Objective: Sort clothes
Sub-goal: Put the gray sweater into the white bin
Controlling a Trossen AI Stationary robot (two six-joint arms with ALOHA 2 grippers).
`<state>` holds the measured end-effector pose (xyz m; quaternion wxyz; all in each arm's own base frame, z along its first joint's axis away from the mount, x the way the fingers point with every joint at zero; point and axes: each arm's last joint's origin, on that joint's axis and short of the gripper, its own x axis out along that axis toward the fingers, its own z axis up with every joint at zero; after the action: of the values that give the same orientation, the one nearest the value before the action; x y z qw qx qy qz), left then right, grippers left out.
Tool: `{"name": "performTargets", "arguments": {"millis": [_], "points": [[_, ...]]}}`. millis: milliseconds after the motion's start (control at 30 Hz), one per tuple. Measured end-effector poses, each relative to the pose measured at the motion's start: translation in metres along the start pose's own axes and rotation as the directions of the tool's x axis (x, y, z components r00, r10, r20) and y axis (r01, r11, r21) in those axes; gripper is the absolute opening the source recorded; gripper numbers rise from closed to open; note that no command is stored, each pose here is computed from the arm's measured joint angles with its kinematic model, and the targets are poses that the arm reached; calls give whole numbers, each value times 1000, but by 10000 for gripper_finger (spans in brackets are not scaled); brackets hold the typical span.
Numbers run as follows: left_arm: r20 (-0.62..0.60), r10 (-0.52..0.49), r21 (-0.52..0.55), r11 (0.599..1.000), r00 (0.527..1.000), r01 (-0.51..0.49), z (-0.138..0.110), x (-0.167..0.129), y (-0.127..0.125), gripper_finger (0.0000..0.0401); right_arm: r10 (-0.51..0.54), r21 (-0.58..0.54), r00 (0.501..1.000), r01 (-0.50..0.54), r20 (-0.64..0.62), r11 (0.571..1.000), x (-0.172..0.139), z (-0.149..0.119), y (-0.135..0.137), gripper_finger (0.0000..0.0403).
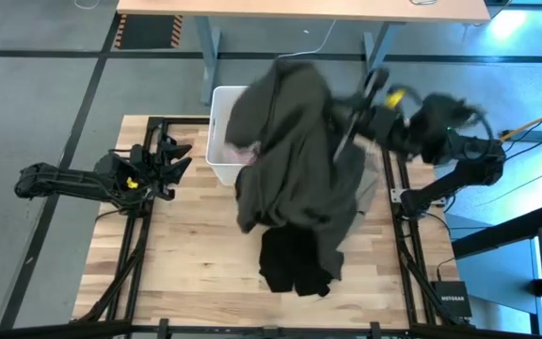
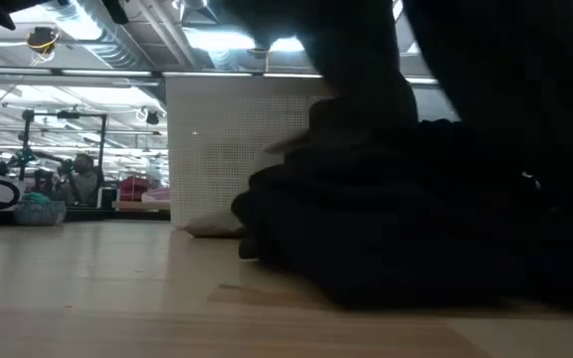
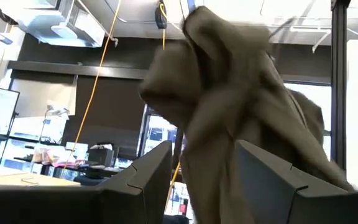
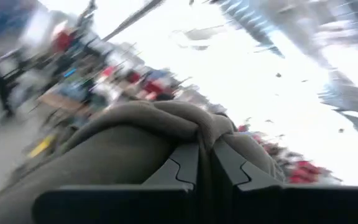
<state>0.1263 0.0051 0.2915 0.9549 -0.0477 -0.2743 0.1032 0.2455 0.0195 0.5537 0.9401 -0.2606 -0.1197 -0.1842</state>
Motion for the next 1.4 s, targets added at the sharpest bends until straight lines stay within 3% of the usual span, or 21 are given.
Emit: {"name": "performTargets", "arguments": {"millis": [167, 300, 500, 700, 833, 1067, 1267, 1400], "points": [[-3, 0, 2, 1000, 1000, 0, 0, 0, 0, 170, -197, 10, 978, 196, 64, 980, 21, -2, -37, 20], [-6, 0, 3, 1000, 1000, 0, -1, 0, 0, 170, -255, 4, 967, 255, -9, 967, 39, -25, -49, 20], [-8, 1, 11, 1000, 1000, -1, -1, 0, 0, 170, -182, -54, 933, 174, -310, 983, 73, -90, -40, 28], [-14, 1, 8, 1000, 1000, -1, -1, 0, 0, 170, -82, -35, 813, 75, -576, 997, 94, -152, -18, 48], [-15, 1, 9, 1000, 1000, -1, -1, 0, 0, 170, -71, -66, 732, 36, -678, 997, 98, -176, -4, 88], [-18, 1, 13, 1000, 1000, -1, -2, 0, 0, 170, -72, -70, 639, 28, -766, 997, 85, -164, -12, 183], [16, 0, 96, 995, 1000, -2, 3, -2, 0, 170, -10, -14, 605, -3, -796, 1000, 50, -105, -31, 224], [50, -3, 130, 992, 999, -3, 8, -4, 0, 170, 112, 95, 534, -60, -838, 994, 15, -73, -28, 228]]}}
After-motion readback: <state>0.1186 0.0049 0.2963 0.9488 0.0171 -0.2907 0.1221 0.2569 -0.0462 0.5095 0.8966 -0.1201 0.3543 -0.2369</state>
